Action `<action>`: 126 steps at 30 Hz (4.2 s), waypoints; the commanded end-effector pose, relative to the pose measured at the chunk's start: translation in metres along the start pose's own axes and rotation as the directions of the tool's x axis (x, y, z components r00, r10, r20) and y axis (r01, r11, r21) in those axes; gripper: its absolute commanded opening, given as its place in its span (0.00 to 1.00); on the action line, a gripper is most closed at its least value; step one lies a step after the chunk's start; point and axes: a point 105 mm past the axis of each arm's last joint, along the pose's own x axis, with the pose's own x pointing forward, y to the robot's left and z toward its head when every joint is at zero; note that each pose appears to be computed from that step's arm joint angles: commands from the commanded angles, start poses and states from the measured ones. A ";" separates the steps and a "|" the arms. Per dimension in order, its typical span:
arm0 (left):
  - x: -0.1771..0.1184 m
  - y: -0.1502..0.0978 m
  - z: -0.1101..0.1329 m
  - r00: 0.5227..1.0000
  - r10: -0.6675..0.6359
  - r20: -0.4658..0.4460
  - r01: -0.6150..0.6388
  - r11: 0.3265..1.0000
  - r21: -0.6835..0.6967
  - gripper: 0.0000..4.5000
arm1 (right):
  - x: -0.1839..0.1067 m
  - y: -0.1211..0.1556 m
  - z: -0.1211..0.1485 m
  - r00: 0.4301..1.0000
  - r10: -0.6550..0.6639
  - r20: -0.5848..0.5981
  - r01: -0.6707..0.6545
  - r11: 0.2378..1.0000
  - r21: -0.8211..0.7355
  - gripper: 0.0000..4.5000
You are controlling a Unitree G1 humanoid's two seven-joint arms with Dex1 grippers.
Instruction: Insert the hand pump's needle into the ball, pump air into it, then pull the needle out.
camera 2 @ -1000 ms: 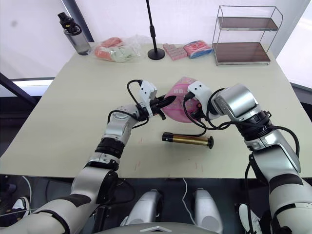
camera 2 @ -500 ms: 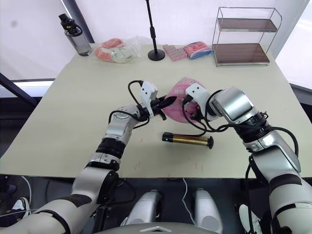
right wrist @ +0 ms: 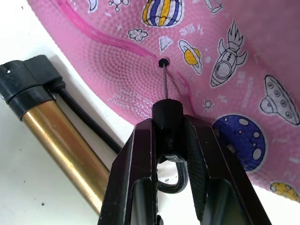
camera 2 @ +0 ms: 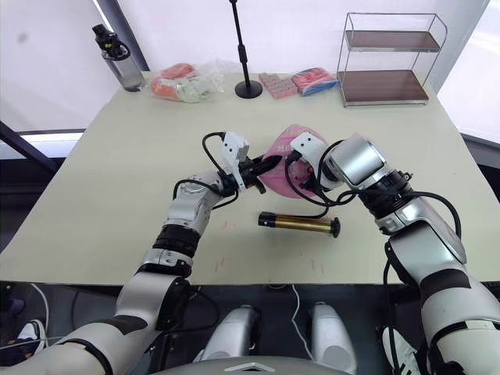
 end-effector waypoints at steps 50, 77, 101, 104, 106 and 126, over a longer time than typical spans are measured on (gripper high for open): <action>0.018 -0.033 -0.013 0.995 -0.095 -0.014 0.092 0.988 -0.125 0.01 | 0.014 0.035 0.048 0.971 0.085 0.225 -0.078 0.996 -0.042 0.07; 0.020 -0.025 -0.013 0.997 -0.078 -0.026 0.075 0.992 -0.099 0.01 | -0.004 0.015 0.009 0.976 0.011 0.217 0.006 0.997 -0.078 0.07; 0.019 -0.028 -0.017 0.995 -0.094 -0.039 0.090 0.992 -0.085 0.00 | -0.016 0.001 -0.001 0.974 -0.010 0.227 0.021 0.999 -0.045 0.67; 0.019 -0.027 -0.017 0.995 -0.089 -0.038 0.086 0.993 -0.084 0.00 | -0.021 0.000 -0.003 0.967 -0.002 0.256 0.013 0.999 -0.040 0.67; 0.019 -0.027 -0.017 0.995 -0.088 -0.037 0.085 0.993 -0.084 0.00 | -0.026 0.001 -0.003 0.955 0.006 0.296 0.010 0.999 -0.053 0.67; 0.020 -0.027 -0.016 0.995 -0.092 -0.032 0.089 0.993 -0.080 0.00 | -0.046 -0.010 -0.030 0.884 -0.043 0.465 0.003 0.996 0.086 0.67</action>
